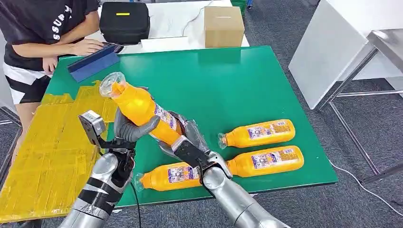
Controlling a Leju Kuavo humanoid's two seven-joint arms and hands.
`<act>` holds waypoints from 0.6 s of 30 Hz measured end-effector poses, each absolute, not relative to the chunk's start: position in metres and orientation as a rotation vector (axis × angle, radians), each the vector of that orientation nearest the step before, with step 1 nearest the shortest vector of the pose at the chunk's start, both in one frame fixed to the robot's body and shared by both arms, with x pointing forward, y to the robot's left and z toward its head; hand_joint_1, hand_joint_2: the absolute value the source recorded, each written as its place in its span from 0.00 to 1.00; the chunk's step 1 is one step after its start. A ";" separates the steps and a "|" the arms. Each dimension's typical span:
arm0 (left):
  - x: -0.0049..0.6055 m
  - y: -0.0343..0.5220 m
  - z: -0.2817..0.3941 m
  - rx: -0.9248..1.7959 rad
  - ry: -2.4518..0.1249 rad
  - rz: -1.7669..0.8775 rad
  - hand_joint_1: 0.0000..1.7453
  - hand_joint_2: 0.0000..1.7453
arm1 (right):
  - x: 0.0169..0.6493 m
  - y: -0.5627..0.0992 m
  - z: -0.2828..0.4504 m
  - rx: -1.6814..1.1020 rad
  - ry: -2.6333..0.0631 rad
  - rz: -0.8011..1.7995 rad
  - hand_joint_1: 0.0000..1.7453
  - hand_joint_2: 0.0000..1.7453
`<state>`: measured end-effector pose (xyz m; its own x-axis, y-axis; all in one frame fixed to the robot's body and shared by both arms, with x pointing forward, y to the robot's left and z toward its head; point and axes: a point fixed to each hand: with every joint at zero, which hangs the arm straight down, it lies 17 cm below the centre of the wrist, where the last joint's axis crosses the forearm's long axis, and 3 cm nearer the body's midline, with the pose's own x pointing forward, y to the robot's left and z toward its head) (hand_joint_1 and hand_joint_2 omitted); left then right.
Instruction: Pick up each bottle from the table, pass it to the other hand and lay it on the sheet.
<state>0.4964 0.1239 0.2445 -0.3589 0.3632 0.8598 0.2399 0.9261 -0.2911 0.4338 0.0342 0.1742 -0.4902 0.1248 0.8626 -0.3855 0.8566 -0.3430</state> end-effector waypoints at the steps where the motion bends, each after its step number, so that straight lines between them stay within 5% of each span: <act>1: 0.496 0.125 0.246 -0.436 -1.962 0.141 1.00 1.00 | 0.434 0.035 0.175 0.191 -1.997 0.619 1.00 1.00; 4: 0.495 0.128 0.248 -0.436 -1.969 0.150 1.00 1.00 | 0.434 0.034 0.179 0.191 -2.007 0.607 1.00 1.00; 5: 0.495 0.128 0.249 -0.437 -1.970 0.153 1.00 1.00 | 0.435 0.034 0.181 0.189 -2.012 0.603 0.11 1.00; 6: 0.494 0.129 0.249 -0.439 -1.972 0.155 1.00 1.00 | 0.435 0.033 0.183 0.188 -2.016 0.597 0.00 1.00; 17: 0.496 0.176 0.298 -0.069 -2.206 0.125 1.00 1.00 | 0.420 0.007 0.213 0.243 -2.066 0.434 0.00 1.00; 18: 0.496 0.179 0.301 -0.035 -2.222 0.121 1.00 1.00 | 0.419 0.006 0.216 0.247 -2.075 0.427 0.00 0.00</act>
